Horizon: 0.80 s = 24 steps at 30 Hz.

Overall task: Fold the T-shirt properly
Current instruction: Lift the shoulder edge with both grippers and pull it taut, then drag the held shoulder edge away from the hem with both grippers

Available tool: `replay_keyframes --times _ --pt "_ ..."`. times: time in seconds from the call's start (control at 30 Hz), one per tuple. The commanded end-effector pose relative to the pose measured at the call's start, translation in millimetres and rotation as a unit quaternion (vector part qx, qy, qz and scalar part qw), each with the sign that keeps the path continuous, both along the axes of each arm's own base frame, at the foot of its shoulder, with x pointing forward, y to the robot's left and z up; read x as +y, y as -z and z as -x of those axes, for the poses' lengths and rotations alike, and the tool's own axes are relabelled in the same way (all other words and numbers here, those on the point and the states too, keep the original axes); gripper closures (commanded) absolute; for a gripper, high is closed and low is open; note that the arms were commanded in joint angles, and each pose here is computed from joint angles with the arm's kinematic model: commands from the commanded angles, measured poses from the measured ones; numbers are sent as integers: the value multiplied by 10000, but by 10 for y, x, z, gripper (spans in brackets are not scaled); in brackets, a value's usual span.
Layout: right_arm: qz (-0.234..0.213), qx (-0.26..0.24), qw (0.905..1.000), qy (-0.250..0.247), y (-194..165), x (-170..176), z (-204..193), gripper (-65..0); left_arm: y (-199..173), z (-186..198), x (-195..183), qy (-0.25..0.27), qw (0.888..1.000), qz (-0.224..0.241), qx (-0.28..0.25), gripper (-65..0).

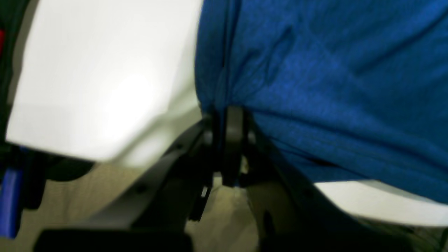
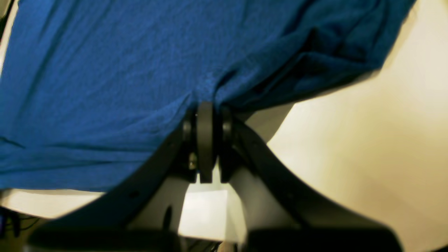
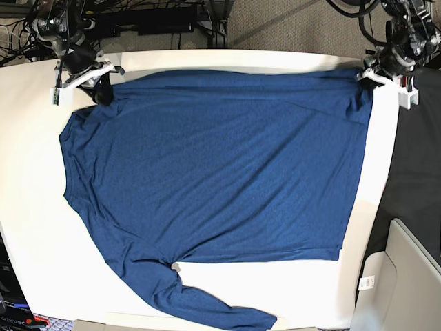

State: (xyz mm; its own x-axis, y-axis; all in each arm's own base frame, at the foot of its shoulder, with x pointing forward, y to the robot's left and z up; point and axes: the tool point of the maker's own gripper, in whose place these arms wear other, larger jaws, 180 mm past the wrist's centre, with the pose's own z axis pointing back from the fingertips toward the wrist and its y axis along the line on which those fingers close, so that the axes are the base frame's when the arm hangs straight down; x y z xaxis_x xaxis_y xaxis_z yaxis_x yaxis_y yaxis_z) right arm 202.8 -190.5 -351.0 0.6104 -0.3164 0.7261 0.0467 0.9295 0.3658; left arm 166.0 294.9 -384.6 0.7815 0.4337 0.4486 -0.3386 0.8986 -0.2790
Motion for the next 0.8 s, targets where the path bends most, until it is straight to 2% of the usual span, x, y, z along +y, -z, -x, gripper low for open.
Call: replay_keyframes --times 0.0,0.2,0.33,0.5,0.6,0.77 --pt "-19 -207 9998 21 -106 -15 -25 -2 -127 -43 129 -11 9996 -256 -144 -2" --pt "-132 -427 9990 40 -210 -1 -131 -2 -196 -47 180 -47 9992 -342 -223 -2" --pt "-96 -912 9958 74 -407 -37 -504 -2 -344 -385 123 -15 9978 -245 -619 -2" --pt "159 -1095 9937 198 -416 -175 -948 -2 -554 -811 -25 12 9944 45 -1060 -2" --pt "70 -1200 9923 287 -432 -220 -1177 -2 -662 -1045 -103 83 9912 134 -1317 -2" --pt "-166 -1238 9913 417 -402 -275 -1493 -3 -676 -1320 -242 181 9884 385 -1455 -2"
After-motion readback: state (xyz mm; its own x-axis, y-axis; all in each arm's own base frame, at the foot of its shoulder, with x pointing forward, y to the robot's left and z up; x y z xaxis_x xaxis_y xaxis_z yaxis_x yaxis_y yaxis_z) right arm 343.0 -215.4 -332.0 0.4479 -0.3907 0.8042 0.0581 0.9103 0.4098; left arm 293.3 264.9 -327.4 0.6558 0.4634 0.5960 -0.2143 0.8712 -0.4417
